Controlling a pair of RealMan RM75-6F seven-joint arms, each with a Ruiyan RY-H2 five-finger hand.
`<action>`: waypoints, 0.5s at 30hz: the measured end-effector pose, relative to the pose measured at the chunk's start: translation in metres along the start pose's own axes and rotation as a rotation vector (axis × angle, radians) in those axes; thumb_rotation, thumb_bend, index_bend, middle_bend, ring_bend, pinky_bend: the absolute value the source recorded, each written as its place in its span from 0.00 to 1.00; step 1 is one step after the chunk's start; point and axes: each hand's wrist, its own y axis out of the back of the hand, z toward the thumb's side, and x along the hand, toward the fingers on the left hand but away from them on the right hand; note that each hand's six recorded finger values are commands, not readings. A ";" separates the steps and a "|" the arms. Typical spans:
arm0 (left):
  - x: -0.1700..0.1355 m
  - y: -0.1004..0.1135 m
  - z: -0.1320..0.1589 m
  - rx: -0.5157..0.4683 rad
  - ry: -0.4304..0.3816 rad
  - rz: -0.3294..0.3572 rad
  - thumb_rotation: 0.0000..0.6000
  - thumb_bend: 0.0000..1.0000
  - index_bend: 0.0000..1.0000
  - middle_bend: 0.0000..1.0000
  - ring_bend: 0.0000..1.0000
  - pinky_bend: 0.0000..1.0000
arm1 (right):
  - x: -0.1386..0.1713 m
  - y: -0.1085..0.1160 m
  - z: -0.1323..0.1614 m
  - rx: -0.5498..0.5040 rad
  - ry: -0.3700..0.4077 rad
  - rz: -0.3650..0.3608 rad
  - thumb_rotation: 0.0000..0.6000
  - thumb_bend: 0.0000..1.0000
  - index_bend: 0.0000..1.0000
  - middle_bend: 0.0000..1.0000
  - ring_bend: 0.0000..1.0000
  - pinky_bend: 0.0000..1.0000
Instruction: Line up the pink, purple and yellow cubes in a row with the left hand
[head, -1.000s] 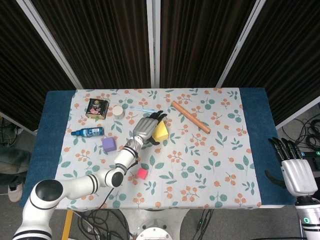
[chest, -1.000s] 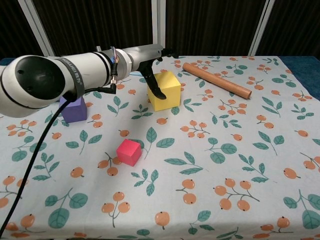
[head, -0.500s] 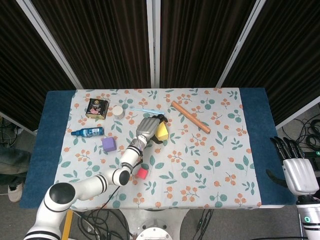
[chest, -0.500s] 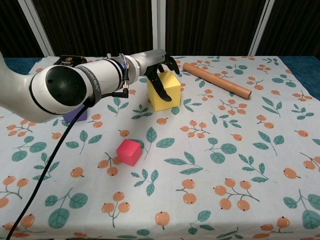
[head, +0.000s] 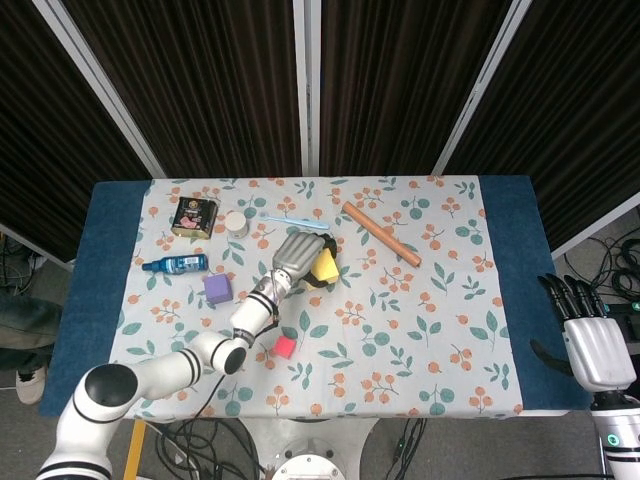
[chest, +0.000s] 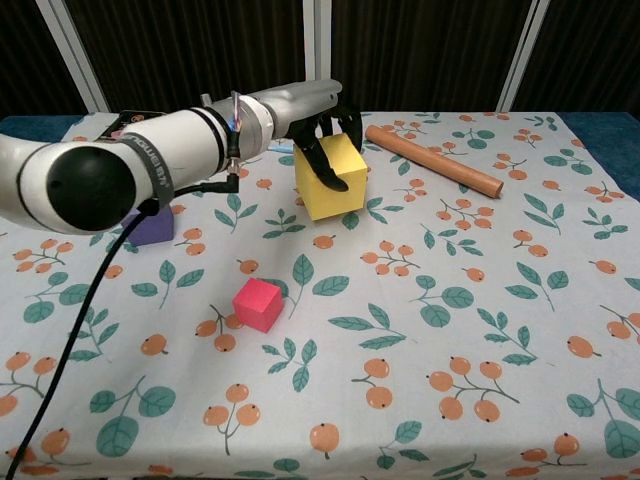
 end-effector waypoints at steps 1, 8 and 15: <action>-0.004 0.002 0.001 0.015 -0.027 -0.004 1.00 0.23 0.51 0.50 0.49 0.51 | 0.001 0.000 0.000 -0.001 0.000 0.000 1.00 0.16 0.00 0.04 0.00 0.07; -0.032 0.006 0.006 0.134 -0.182 -0.066 1.00 0.22 0.50 0.48 0.47 0.48 | 0.006 0.000 0.000 -0.008 -0.004 -0.005 1.00 0.16 0.00 0.04 0.00 0.07; -0.044 -0.001 -0.007 0.151 -0.202 -0.138 1.00 0.22 0.50 0.48 0.47 0.48 | 0.009 0.000 0.001 -0.007 -0.008 -0.007 1.00 0.16 0.00 0.04 0.00 0.07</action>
